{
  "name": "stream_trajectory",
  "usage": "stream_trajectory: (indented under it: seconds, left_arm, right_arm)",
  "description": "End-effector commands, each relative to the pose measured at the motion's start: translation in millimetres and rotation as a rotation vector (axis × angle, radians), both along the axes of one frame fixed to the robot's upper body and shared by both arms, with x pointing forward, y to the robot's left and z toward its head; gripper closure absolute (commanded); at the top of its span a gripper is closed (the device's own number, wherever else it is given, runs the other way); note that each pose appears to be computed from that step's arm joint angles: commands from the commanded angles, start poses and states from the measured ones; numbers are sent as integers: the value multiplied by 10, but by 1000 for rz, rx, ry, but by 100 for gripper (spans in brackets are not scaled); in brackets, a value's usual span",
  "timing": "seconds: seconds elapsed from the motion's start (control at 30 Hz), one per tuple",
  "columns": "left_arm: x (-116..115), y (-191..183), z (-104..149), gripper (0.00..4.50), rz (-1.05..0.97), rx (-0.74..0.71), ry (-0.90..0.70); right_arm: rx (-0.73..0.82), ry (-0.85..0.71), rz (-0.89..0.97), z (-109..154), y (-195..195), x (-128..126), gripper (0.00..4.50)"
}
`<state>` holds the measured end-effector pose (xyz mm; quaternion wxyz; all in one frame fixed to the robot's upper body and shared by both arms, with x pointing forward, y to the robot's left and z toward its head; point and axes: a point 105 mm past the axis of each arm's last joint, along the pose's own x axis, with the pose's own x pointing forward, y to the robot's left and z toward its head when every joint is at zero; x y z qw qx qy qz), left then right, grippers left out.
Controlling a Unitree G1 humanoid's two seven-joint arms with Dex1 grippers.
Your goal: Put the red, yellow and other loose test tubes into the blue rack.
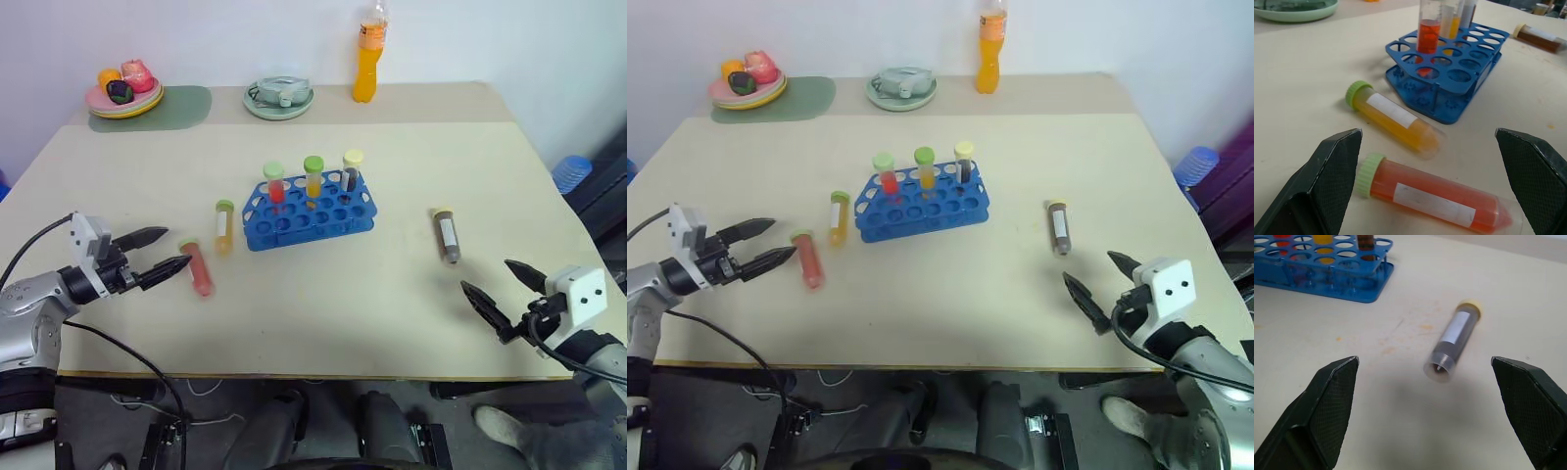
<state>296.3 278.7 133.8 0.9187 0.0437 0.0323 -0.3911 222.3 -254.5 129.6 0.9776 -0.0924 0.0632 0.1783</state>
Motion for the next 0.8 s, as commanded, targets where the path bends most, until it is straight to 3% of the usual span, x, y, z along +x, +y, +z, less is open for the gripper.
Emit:
stream_trajectory:
  seconds: [0.03,0.47,0.8]
  left_arm:
    - [-26,-5,74,4,-18,32,-40]
    - [-6,-109,145,4,-90,-22,-72]
    - [-44,-313,211,4,-206,-75,-71]
  right_arm:
    - [-19,-43,18,117,11,-34,5]
    - [-18,-53,17,112,15,-29,5]
    - [20,-90,44,192,120,138,5]
